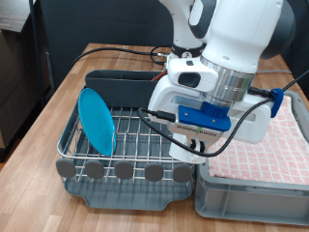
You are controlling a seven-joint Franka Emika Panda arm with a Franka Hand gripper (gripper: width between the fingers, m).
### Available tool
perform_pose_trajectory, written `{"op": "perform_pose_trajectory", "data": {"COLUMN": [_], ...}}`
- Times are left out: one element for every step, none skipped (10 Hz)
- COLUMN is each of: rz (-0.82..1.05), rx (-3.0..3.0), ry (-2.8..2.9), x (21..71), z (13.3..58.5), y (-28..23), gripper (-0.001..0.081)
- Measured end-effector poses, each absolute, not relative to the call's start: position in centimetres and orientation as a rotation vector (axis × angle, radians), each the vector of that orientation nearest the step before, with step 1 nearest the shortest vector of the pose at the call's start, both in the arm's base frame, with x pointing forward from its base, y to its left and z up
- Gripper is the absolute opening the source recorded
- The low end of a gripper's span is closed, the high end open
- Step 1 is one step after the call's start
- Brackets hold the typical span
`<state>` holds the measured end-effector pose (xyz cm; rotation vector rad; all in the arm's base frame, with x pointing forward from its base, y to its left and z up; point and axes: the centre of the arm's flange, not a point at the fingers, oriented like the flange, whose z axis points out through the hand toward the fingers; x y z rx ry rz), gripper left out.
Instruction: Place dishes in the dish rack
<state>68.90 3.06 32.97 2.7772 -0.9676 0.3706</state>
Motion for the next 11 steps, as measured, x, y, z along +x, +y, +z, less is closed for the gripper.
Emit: {"op": "perform_pose_trajectory", "data": {"rz": [0.368,0.361,0.350,0.337,0.325,0.315,0.312,0.313,0.307,0.297,0.284], "rx": [2.778,2.784,2.798,2.817,2.835,2.851,2.867,2.885,2.898,2.909,2.911], "ry": [-0.960,-0.958,-0.956,-0.960,-0.971,-0.980,-0.987,-0.991,-0.990,-0.991,-0.988], "x": [69.1,69.3,69.5,69.7,69.8,69.8,69.8,69.9,69.9,69.9,69.9], "z": [32.7,32.4,32.1,31.9,31.6,31.4,31.2,31.1,30.9,30.7,30.4], "y": [2.9,2.7,2.5,2.5,2.5,2.5,2.6,2.7,2.8,3.0,3.0], "gripper": [0.0072,0.0072,0.0072,0.0072,0.0072,0.0072,0.0072,0.0072,0.0072,0.0072,0.0072]}}
